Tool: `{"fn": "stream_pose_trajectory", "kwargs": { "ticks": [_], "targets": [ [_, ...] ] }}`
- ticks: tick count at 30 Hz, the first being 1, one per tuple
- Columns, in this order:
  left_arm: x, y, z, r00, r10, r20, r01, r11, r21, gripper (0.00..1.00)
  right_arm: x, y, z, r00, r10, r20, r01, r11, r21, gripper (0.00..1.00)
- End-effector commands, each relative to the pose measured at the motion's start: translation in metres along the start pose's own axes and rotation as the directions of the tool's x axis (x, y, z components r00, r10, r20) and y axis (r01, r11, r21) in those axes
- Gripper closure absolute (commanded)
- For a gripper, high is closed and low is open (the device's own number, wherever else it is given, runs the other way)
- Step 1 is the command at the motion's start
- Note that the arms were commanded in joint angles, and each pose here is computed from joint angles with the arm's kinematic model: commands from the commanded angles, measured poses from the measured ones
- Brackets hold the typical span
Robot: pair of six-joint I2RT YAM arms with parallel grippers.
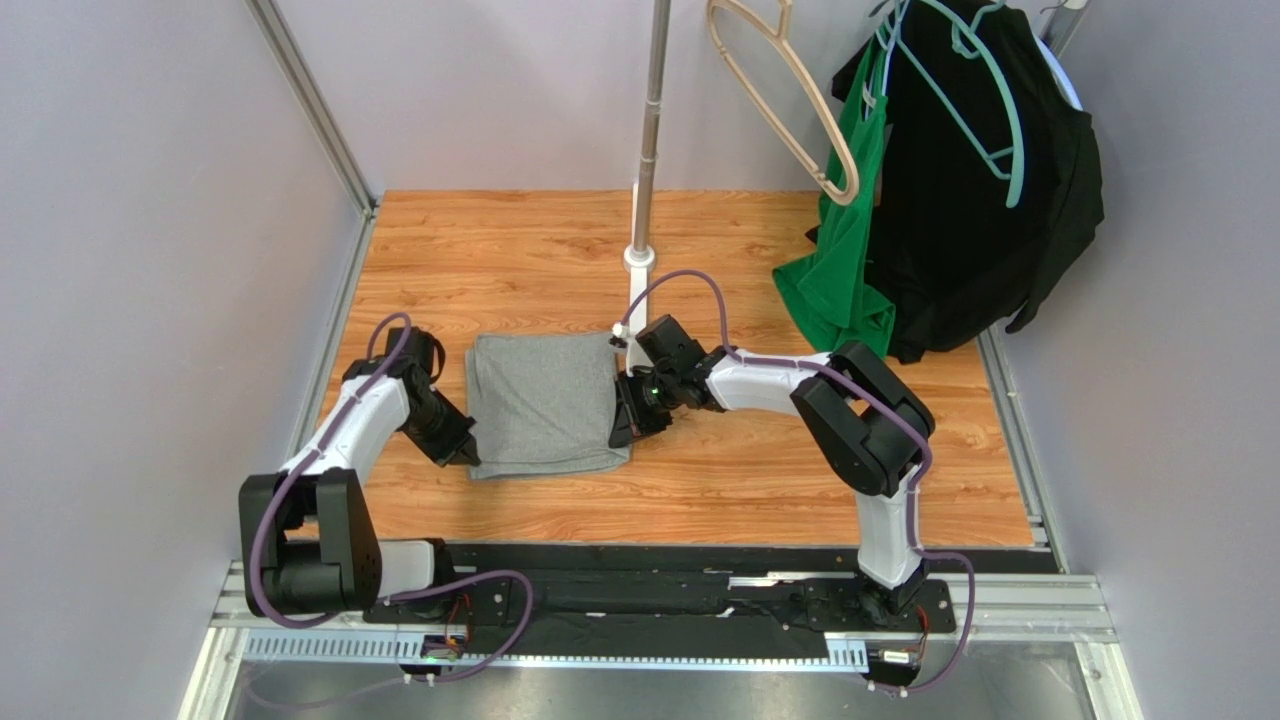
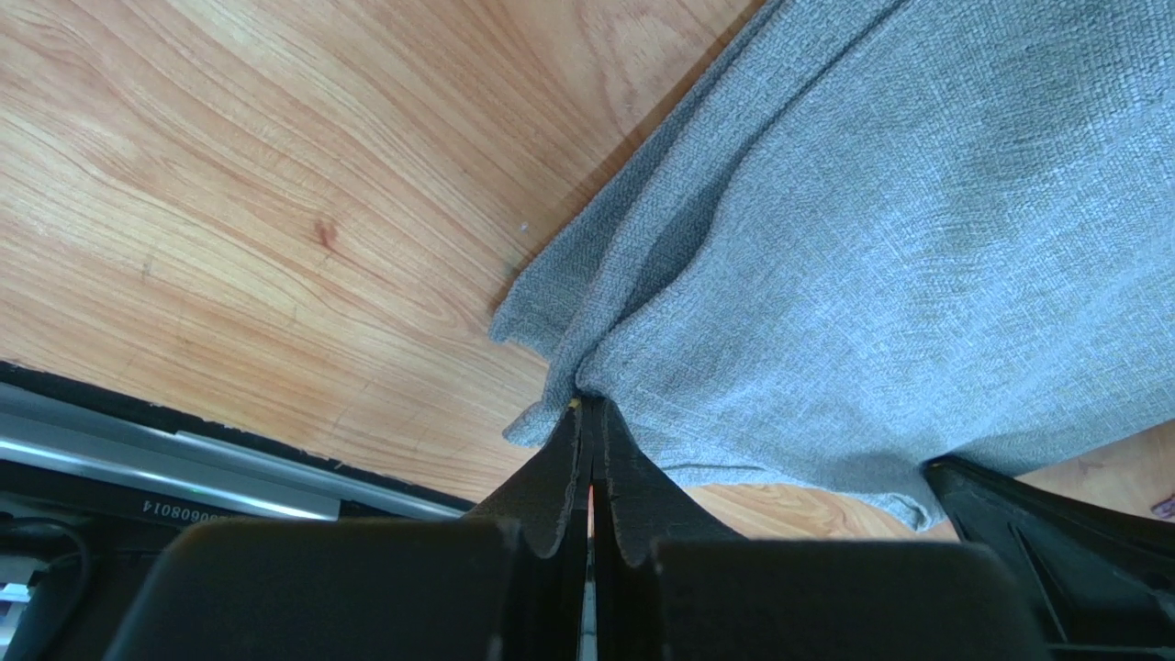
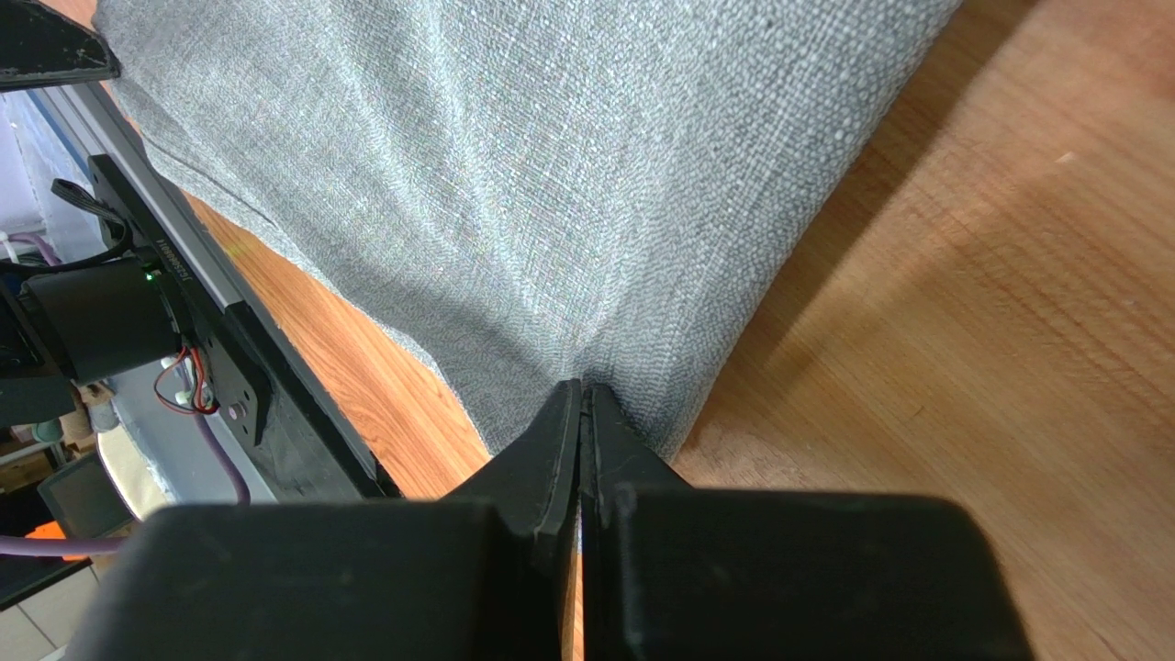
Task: Fold the napkin into a case and place the utensils inside
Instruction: Smooth out the lower triangle-folded napkin at the center of the board.
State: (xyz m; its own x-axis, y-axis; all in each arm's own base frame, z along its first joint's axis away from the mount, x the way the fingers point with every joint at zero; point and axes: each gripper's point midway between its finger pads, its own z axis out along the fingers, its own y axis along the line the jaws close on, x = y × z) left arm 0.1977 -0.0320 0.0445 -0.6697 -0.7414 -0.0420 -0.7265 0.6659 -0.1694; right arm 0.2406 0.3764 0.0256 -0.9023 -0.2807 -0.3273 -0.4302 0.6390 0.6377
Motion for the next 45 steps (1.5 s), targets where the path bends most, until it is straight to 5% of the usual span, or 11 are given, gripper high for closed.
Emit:
{"fn": "stream_pose_trajectory", "kwargs": {
  "ticks": [1, 2, 5, 35, 38, 42, 45],
  "targets": [
    [0.001, 0.004, -0.003, 1.0, 0.019, -0.007, -0.019, 1.0, -0.019, 0.99, -0.004, 0.011, -0.007, 0.999, -0.034, 0.028, 0.034, 0.999, -0.022, 1.0],
    [0.002, 0.005, 0.0, 1.0, 0.018, -0.02, -0.019, 0.999, -0.035, 0.87, -0.005, 0.012, -0.008, 0.999, -0.034, 0.032, 0.035, 0.999, -0.024, 1.0],
    [-0.002, 0.003, 0.003, 1.0, 0.004, -0.027, -0.006, 0.999, -0.049, 0.78, -0.004, 0.012, -0.007, 0.999, -0.033, 0.028, 0.034, 0.999, -0.026, 1.0],
    [-0.006, 0.006, 0.034, 0.998, -0.013, -0.059, 0.007, 0.994, -0.108, 0.69, -0.003, 0.011, -0.006, 0.999, -0.035, 0.027, 0.036, 0.999, -0.03, 1.0],
    [-0.01, 0.005, 0.039, 0.998, -0.015, -0.064, 0.007, 0.992, -0.122, 0.72, -0.003, 0.011, -0.005, 0.999, -0.033, 0.027, 0.034, 0.999, -0.033, 1.0],
    [-0.013, -0.003, 0.041, 0.998, -0.009, -0.062, 0.003, 0.995, -0.103, 0.96, -0.003, 0.011, -0.005, 0.999, -0.032, 0.027, 0.033, 0.999, -0.035, 1.0],
    [-0.018, -0.006, 0.03, 0.999, 0.01, -0.032, -0.012, 0.996, -0.09, 1.0, -0.004, 0.012, -0.005, 0.999, -0.036, 0.029, 0.037, 0.999, -0.035, 1.0]
  ]
}}
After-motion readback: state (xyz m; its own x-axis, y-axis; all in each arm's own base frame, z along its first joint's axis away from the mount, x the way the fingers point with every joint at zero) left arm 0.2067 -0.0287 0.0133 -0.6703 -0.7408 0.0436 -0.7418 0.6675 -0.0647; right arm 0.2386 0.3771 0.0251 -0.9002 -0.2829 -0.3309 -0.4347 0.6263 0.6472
